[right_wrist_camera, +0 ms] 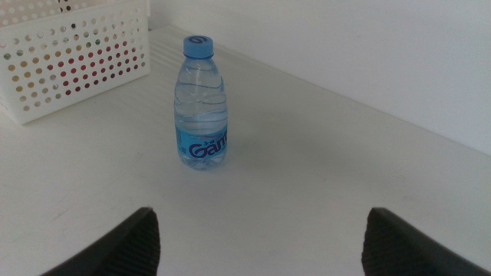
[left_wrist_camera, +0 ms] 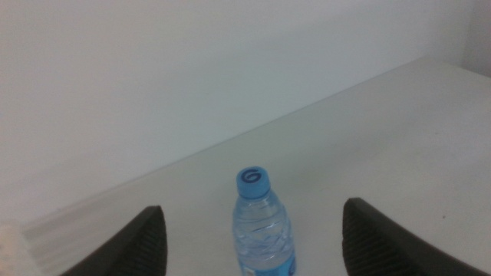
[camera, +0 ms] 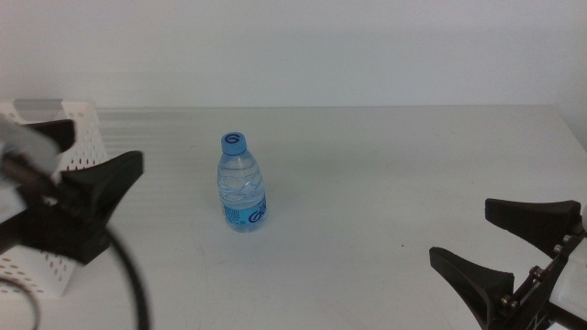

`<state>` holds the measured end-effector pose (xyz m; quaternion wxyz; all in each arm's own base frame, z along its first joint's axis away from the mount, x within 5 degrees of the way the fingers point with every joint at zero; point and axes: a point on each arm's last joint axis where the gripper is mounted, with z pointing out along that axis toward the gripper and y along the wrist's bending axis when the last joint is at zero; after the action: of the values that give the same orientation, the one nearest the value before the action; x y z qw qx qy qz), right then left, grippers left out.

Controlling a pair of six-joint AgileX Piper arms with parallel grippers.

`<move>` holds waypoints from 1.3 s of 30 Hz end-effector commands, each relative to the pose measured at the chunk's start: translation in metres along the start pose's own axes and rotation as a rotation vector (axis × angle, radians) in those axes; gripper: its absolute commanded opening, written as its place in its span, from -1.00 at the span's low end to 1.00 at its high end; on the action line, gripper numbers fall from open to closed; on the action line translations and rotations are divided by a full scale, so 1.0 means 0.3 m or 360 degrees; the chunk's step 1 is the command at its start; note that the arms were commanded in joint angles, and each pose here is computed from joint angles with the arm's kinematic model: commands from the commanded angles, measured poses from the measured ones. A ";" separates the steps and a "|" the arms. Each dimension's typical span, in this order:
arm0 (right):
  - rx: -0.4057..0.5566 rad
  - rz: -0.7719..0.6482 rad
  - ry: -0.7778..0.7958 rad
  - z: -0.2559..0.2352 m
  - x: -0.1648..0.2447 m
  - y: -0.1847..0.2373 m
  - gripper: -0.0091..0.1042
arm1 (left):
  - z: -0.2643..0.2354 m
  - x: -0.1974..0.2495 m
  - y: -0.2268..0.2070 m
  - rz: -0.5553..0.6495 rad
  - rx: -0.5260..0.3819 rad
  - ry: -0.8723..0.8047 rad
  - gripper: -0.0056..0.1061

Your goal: Use arms to grab the bottles and put them into the dustbin to the left of the table.

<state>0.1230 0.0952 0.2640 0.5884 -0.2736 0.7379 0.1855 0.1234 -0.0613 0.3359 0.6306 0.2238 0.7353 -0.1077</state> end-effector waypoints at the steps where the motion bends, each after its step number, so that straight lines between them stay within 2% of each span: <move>1: 0.0012 -0.0021 -0.0155 -0.004 -0.051 -0.005 0.51 | 0.035 -0.053 0.004 -0.0089 -0.0010 -0.0170 0.36; 4: 0.0012 -0.0021 -0.0155 -0.004 -0.051 -0.005 0.51 | 0.084 -0.042 0.002 -0.0168 -0.0003 -0.0140 0.36; 10: 0.0012 -0.0021 -0.0155 -0.004 -0.051 -0.005 0.51 | 0.165 -0.013 0.000 -0.0155 -0.0011 -0.0087 0.36; 22: 0.0012 -0.0021 -0.0155 -0.004 -0.051 -0.005 0.51 | 0.212 0.182 -0.016 -0.0178 -0.0062 -0.0226 0.36; 39: 0.0012 -0.0021 -0.0155 -0.004 -0.051 -0.005 0.51 | 0.354 0.348 -0.072 -0.0187 0.0114 -0.0341 0.36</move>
<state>0.1230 0.0952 0.2640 0.5884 -0.2736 0.7379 0.1855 0.1913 -0.1023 0.1981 0.6416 0.2007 0.7205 -0.1700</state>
